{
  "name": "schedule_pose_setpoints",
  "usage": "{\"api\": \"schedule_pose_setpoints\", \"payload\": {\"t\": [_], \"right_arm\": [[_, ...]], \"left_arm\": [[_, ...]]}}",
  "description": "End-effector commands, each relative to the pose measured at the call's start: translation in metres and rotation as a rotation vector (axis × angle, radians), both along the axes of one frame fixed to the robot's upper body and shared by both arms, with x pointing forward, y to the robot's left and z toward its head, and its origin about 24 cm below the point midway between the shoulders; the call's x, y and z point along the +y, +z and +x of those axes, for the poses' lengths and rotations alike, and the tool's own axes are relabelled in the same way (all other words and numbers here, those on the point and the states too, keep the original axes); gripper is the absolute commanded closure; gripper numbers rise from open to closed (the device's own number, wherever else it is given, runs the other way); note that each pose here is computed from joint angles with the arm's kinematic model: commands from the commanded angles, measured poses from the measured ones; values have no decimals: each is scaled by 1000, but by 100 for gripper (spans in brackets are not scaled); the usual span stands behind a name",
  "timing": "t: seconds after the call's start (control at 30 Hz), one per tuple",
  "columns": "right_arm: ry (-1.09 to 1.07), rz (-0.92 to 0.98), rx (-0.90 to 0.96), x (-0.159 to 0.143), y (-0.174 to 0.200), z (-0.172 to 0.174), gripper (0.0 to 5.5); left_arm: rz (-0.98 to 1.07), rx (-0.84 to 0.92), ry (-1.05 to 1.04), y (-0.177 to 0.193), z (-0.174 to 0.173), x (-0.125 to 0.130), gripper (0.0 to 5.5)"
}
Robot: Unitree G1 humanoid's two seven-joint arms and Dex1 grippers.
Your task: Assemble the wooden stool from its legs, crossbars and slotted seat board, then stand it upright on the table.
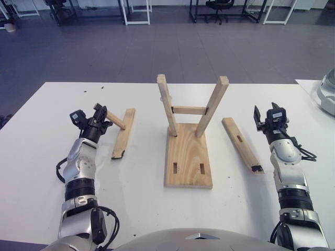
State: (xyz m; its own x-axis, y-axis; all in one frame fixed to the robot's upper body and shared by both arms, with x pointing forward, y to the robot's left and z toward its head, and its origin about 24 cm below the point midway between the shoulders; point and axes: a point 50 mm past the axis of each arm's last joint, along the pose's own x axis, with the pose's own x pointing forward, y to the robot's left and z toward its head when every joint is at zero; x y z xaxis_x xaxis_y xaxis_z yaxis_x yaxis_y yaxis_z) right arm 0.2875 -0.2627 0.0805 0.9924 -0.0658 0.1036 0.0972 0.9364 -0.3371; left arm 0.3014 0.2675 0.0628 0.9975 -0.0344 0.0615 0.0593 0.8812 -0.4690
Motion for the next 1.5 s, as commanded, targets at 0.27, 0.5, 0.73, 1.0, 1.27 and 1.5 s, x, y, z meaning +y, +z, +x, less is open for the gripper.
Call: {"api": "schedule_pose_setpoints", "payload": {"t": [0.27, 0.5, 0.73, 1.0, 1.27, 1.5], "right_arm": [[4, -75, -16, 2, 7, 3, 271], [2, -105, -22, 3, 9, 5, 271], [-3, -119, -41, 5, 11, 7, 271], [3, -124, -42, 8, 10, 8, 271], [14, -128, -42, 10, 9, 6, 271], [18, -124, -23, 11, 6, 3, 271]], "left_arm": [[386, 334, -60, -61, -33, -13, 509], [530, 356, -57, -68, -39, -13, 509], [444, 367, -122, -71, -39, -27, 510], [425, 117, -183, -23, -18, -22, 457], [602, 308, -296, -25, -31, -12, 325], [629, 440, -336, -26, -46, -9, 185]]}}
